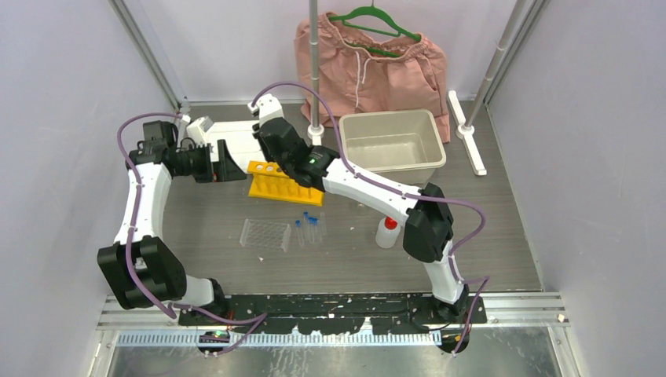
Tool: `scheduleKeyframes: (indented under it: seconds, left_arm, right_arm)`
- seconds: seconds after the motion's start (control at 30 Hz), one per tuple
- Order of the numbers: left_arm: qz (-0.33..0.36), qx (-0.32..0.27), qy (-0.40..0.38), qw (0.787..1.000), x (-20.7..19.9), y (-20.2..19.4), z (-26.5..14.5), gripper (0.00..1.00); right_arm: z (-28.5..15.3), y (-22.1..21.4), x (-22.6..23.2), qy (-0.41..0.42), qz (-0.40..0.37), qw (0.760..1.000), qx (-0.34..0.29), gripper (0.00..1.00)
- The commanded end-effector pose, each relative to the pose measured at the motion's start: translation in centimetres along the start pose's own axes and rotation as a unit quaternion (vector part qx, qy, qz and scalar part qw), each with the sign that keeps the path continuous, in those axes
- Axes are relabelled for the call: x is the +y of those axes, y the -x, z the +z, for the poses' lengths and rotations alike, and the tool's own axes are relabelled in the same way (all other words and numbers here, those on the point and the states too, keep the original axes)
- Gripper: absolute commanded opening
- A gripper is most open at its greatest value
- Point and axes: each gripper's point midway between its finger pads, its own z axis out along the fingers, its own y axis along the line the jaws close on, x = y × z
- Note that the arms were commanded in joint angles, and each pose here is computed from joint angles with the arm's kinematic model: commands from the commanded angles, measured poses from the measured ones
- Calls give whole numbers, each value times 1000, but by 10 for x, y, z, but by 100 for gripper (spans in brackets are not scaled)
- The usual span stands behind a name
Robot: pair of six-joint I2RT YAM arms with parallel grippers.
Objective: Organize the chemistry lab equipment
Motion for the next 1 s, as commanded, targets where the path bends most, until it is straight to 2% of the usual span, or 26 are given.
scheduleKeyframes:
  seconds: [0.0,0.97]
  left_arm:
    - [24,-21,-1,999,-3,14,-6,94]
    - [45,-19,18,999,0,10,-12,94]
  right_arm:
    - [1,28,-4,-11,10,999,-48,1]
    - [20,-40,1,-13,0,1000,13,1]
